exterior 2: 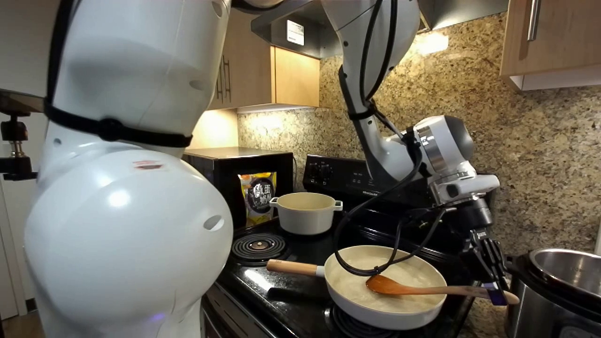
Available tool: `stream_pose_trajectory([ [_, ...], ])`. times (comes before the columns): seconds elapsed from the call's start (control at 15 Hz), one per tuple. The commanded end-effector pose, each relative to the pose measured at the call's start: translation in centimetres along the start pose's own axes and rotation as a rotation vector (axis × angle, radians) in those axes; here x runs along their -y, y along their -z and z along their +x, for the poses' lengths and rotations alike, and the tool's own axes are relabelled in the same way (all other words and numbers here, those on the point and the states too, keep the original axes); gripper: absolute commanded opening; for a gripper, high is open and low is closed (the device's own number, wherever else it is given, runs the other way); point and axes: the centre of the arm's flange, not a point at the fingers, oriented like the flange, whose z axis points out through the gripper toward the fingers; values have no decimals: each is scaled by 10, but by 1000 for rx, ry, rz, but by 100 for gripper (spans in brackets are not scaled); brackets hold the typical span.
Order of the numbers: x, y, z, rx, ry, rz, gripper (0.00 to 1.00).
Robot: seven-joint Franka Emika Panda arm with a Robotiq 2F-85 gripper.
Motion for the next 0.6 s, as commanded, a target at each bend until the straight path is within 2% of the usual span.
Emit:
stream_pose_trajectory([
  [0.0, 10, 17, -10, 49, 4, 7, 11],
  [0.33, 5, 26, -48, 37, 78, 14, 11],
  [0.53, -3, 18, -56, 11, 119, -2, 11],
])
